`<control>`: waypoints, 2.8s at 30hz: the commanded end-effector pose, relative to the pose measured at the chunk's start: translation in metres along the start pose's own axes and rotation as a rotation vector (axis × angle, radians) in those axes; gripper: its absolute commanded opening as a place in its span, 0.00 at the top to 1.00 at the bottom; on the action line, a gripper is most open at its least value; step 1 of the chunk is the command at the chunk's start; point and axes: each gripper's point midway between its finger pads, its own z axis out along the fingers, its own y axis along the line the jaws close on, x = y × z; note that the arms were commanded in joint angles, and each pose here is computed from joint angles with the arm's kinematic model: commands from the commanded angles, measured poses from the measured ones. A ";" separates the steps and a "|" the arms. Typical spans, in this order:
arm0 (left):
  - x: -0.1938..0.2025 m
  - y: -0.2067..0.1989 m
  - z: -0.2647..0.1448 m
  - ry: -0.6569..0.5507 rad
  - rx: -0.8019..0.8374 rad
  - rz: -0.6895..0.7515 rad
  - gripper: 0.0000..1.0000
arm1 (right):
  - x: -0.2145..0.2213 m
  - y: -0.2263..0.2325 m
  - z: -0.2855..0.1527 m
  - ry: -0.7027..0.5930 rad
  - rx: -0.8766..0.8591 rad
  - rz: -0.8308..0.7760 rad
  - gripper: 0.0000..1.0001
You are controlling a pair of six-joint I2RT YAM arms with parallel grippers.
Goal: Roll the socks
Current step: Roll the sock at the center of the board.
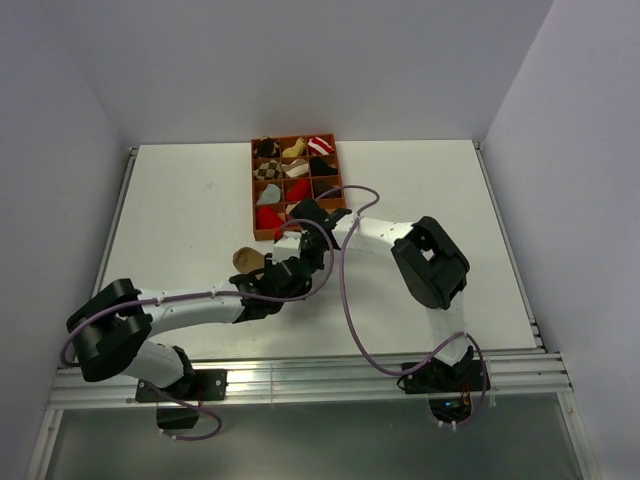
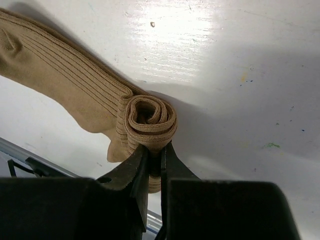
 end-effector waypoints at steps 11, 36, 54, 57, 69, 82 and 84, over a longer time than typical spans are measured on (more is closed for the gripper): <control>0.023 -0.001 0.021 0.020 -0.074 0.103 0.53 | 0.019 -0.027 0.013 0.080 0.093 0.012 1.00; 0.027 0.021 0.006 0.174 0.250 -0.293 0.99 | -0.020 0.022 -0.055 -0.261 -0.458 0.094 0.37; 0.038 0.050 0.011 0.364 0.456 -0.713 0.99 | -0.002 0.025 -0.028 -0.272 -0.527 0.090 0.31; 0.042 0.053 0.011 0.373 0.446 -0.731 0.99 | -0.004 0.022 -0.020 -0.270 -0.512 0.105 0.32; 0.051 0.055 0.017 0.410 0.430 -0.751 0.99 | 0.004 0.026 0.014 -0.223 -0.506 0.102 0.38; 0.047 0.059 0.018 0.391 0.408 -0.703 0.85 | 0.014 0.014 0.019 -0.188 -0.474 0.057 0.95; 0.041 0.064 0.016 0.366 0.375 -0.670 0.76 | 0.011 0.010 0.016 -0.187 -0.419 0.048 1.00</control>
